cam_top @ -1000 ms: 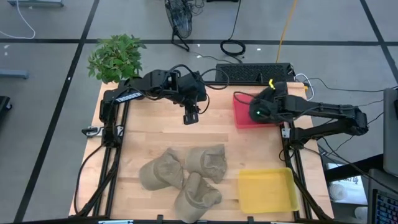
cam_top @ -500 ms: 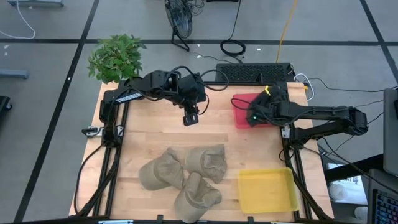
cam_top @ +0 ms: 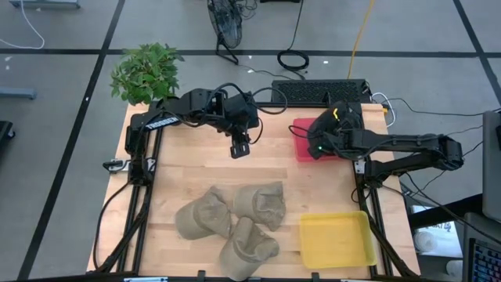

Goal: Pick & Place hat
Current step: Put the black cap into the red bin

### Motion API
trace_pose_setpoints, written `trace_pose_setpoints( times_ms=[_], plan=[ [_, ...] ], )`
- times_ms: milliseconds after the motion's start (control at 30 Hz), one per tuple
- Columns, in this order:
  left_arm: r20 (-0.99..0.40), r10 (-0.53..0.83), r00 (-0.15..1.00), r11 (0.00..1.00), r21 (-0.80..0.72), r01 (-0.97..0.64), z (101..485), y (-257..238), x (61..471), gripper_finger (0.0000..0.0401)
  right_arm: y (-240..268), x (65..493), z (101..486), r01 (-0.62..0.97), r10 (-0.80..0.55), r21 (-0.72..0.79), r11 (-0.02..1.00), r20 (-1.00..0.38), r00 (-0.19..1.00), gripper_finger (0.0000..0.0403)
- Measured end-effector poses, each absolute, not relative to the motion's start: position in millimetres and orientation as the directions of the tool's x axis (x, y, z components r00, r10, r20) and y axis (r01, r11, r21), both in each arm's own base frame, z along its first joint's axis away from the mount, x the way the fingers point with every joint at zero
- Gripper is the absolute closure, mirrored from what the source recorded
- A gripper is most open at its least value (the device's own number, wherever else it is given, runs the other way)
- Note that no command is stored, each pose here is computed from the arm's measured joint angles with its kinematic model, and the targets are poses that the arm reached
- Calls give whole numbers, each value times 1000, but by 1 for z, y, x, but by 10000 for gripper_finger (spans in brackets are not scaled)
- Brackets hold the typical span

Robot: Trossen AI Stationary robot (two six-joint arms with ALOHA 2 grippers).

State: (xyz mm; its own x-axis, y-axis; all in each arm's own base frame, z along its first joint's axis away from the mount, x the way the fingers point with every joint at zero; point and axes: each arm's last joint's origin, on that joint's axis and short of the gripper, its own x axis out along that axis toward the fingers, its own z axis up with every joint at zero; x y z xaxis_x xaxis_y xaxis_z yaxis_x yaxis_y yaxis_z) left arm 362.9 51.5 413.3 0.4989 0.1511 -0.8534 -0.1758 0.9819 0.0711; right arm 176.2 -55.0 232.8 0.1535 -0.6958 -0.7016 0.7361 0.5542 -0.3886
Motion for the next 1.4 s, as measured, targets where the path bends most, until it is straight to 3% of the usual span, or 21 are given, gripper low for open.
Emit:
trace_pose_setpoints(
  times_ms=[167,400,967,1400],
  plan=[
    [-854,151,498,981,70,-178,413,52,363,212,-50,171,212,724,-692,-385,572,-701,174,403],
    [-864,149,481,982,72,-176,412,51,361,212,-44,171,217,706,-694,-362,609,-673,254,403],
    [-864,150,481,980,65,-190,412,52,361,212,-42,155,212,738,-681,-383,555,-719,139,403],
    [-861,151,486,977,56,-205,413,52,362,212,-43,158,207,763,-698,-380,523,-705,127,403]
  ],
)
